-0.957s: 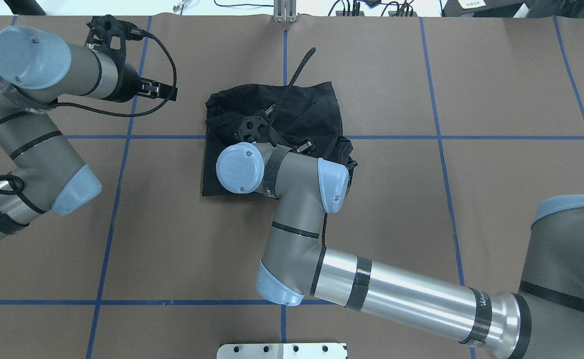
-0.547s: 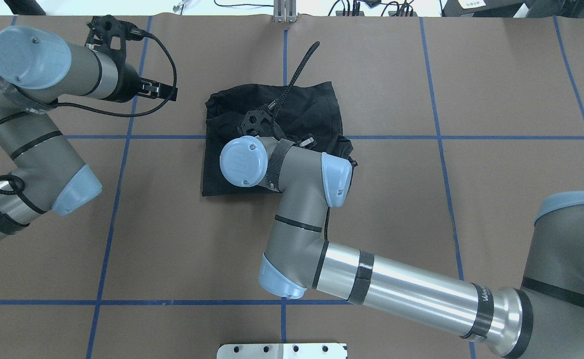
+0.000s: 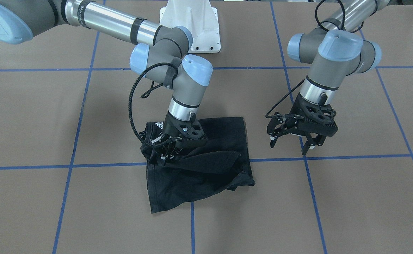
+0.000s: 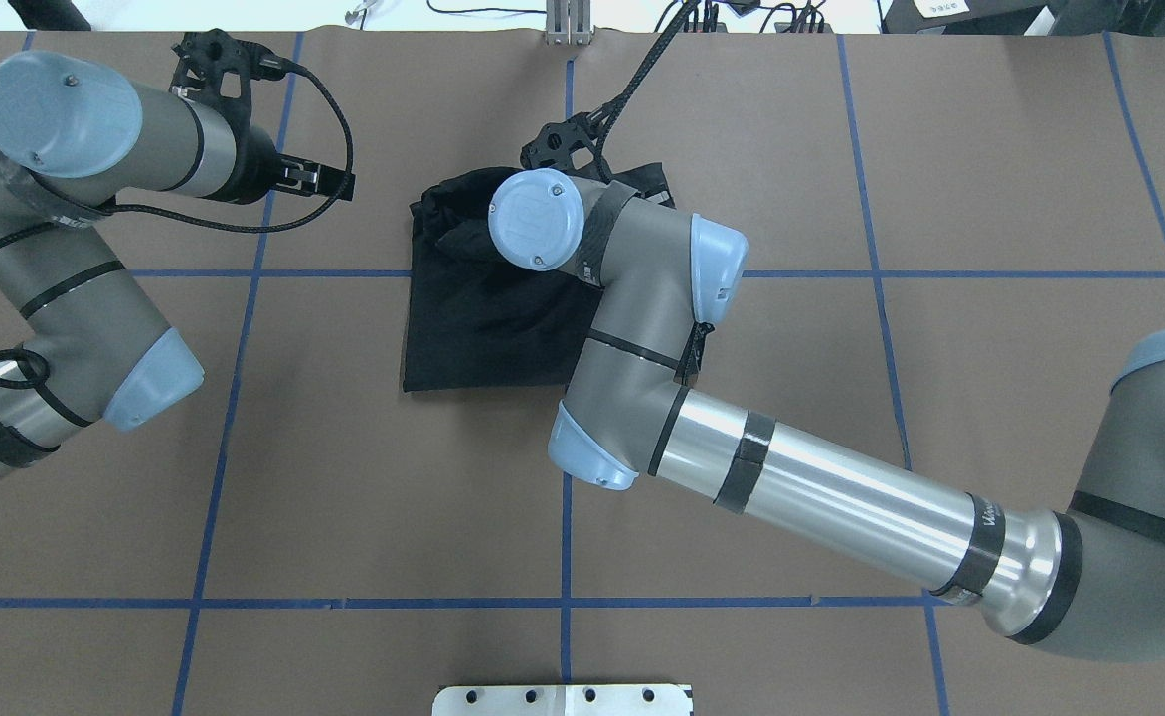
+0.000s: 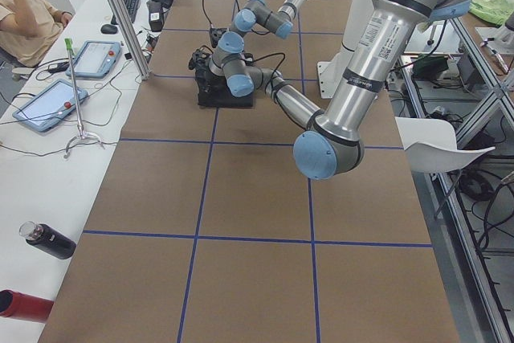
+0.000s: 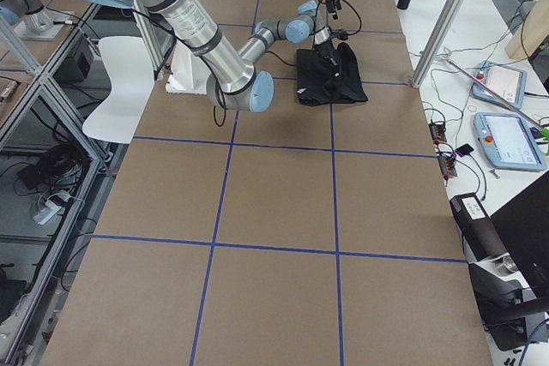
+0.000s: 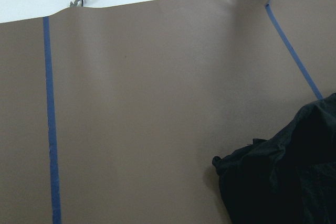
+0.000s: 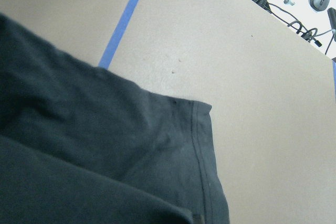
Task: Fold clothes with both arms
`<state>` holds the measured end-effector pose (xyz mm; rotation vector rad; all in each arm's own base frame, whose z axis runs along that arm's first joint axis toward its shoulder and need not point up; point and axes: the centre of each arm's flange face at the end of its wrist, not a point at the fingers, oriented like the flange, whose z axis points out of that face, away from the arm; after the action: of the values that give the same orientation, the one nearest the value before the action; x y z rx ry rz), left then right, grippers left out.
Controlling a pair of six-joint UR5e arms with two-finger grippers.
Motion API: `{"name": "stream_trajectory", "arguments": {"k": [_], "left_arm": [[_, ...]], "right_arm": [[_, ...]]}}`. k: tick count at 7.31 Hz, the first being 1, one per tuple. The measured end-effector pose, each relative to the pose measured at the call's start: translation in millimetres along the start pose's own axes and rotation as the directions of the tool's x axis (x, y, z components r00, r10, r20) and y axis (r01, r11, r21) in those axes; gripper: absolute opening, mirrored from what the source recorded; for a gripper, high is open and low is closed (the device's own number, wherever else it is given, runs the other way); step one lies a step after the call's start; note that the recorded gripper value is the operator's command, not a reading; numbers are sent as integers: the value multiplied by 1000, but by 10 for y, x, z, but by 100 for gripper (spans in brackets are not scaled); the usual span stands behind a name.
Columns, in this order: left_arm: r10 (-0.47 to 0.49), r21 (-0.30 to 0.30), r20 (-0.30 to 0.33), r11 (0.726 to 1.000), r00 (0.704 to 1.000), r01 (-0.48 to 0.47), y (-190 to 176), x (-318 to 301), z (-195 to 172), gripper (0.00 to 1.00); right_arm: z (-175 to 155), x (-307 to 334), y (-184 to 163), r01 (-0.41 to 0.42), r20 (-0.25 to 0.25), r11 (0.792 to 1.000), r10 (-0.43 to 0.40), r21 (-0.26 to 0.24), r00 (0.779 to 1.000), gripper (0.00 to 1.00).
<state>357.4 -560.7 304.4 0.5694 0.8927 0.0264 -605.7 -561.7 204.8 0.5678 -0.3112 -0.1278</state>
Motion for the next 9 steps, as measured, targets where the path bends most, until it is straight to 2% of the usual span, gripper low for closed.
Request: {"name": "stream_trajectory", "arguments": {"k": [1,2,3,5,7,9], "left_arm": [[-2,1,-1,1000,1000,2,-3,5,-7,100],[-6,2,-2,1000,1000,6,-4,9,-12,100],[-10,2,-2,1000,1000,10,-5,11,-14,100],[-43,0,-5,999,999,43,0,37,-2,100],[-103,-34,-23,994,994,102,189,291,123,100],[-138,-81,-34,988,990,134,525,674,344,100]], "right_arm": [[217,16,-55,-39,9,999,39,22,999,0],[331,9,-115,-84,16,996,83,33,996,53],[360,10,-209,-121,19,992,121,40,993,100],[300,103,-423,-190,51,981,188,33,981,100],[133,435,-754,-235,140,971,238,-39,961,100],[19,754,-917,-231,195,970,241,-75,951,100]]}}
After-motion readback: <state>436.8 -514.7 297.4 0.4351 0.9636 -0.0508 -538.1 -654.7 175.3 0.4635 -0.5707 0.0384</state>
